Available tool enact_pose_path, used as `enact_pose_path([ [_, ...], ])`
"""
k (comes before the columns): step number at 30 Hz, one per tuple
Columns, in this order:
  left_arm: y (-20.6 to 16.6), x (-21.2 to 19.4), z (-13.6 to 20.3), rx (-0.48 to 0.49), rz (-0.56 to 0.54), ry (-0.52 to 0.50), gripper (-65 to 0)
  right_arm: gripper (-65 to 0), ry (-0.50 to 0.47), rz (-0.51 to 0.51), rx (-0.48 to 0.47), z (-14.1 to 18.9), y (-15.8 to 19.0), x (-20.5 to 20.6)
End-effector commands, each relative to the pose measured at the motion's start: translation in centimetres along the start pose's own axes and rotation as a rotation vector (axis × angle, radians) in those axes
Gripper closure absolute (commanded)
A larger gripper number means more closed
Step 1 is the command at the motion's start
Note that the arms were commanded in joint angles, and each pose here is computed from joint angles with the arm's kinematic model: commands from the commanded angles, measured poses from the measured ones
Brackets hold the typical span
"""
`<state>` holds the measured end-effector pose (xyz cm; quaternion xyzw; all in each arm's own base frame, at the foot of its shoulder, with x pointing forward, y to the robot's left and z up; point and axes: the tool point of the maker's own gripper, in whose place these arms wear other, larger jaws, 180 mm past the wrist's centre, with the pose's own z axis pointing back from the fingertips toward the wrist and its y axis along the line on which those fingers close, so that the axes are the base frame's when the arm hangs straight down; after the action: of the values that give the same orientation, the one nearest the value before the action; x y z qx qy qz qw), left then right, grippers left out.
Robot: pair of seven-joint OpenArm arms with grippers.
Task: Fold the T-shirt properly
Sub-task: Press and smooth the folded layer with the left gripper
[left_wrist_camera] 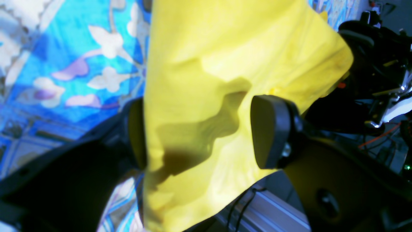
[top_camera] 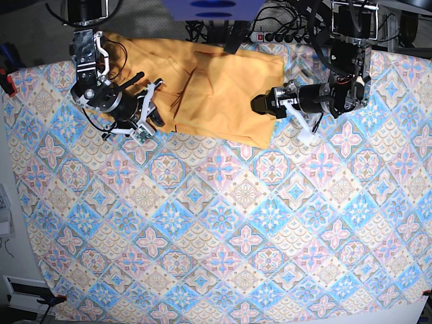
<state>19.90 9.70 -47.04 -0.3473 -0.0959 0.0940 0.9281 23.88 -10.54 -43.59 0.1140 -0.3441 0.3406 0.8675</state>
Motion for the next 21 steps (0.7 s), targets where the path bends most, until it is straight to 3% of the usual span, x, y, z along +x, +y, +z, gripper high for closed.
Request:
enact_pose_path([
  [1,0.5,-1.0,-0.5,0.041,-0.012,0.042,-44.6,-12.5,-0.048,0.011,-0.013,0.4,-0.6,1.4],
  [3,-0.2,-1.1,-1.0,0.030,-0.037,0.057,-42.3,-12.5,-0.049,0.012,-0.013,0.4,-0.7,1.5],
  [5,-0.7,-1.1,-1.3,0.024,-0.055,0.068,-36.1,-12.5,-0.048,0.011,-0.012,0.4,-0.6,1.4],
  [9,-1.1,-0.5,-1.8,0.018,-0.067,0.031,-12.3,-12.5,-0.047,0.011,-0.011,0.5,-0.5,1.3],
  [12,-1.1,0.0,-1.9,0.021,-0.062,0.001,-1.2,-12.5,-0.061,0.022,-0.016,0.7,-0.5,1.9],
  [16,-1.1,0.5,-1.6,0.019,-0.058,-0.017,0.0,-12.5,-0.075,0.023,-0.043,1.5,-1.1,2.3],
  [21,1.0,2.8,0.6,0.049,0.014,-0.118,0.0,-12.6,-0.077,0.014,-0.078,2.5,-1.9,2.0],
])
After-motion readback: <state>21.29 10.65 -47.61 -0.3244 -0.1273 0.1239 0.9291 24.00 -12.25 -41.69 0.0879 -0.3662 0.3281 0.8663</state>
